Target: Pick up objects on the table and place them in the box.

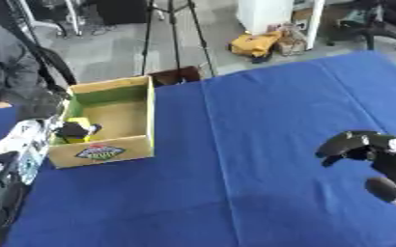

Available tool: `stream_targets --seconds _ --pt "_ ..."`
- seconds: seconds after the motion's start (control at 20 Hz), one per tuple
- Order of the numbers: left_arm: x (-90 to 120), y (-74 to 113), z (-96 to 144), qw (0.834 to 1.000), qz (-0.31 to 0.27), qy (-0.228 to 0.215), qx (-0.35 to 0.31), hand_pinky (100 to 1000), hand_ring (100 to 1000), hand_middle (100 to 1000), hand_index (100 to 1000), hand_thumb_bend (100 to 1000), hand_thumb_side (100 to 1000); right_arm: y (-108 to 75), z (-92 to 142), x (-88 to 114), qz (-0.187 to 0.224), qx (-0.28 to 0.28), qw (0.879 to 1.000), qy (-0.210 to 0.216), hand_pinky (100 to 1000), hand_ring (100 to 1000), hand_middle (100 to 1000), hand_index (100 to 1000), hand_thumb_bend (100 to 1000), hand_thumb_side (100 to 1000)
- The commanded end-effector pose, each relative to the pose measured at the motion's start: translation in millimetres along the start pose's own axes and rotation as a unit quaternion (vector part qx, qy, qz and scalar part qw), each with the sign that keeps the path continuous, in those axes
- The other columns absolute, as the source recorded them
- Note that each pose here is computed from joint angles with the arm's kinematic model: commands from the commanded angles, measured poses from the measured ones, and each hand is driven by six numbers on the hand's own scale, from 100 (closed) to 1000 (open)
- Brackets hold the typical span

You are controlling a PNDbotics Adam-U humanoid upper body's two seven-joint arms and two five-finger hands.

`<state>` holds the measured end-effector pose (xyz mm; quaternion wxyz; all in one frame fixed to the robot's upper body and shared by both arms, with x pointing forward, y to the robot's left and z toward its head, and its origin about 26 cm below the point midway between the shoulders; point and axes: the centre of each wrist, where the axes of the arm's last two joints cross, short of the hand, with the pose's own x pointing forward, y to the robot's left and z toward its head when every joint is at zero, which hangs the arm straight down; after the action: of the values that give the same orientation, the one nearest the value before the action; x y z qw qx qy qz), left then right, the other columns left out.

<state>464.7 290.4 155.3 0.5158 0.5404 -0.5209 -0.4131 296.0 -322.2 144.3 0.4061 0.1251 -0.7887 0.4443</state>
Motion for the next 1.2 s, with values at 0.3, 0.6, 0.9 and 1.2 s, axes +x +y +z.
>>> stream_targets --seconds 0.3,0.6,0.9,1.2 --pt "-11.6 17.1 30.0 0.986 0.069 -0.091 0.118 656 543 575 791 474 501 -5.8 3.0 3.5 0.009 -0.014 1.000 -0.001 724 803 760 794 327 575" --pt "-7.4 -12.3 70.3 0.962 0.171 -0.137 0.162 650 542 572 788 467 515 -8.0 4.8 5.1 0.015 -0.024 1.000 -0.001 724 803 761 796 327 574" --pt "-6.0 -32.1 114.1 0.938 0.263 -0.103 0.200 643 535 565 784 448 528 -8.2 4.0 5.1 0.012 -0.030 0.999 -0.001 723 802 762 801 321 574" --pt "9.7 -43.7 163.1 0.916 0.341 -0.095 0.192 643 533 566 788 439 556 -7.1 3.4 4.3 0.007 -0.035 0.999 -0.002 721 798 758 804 315 577"
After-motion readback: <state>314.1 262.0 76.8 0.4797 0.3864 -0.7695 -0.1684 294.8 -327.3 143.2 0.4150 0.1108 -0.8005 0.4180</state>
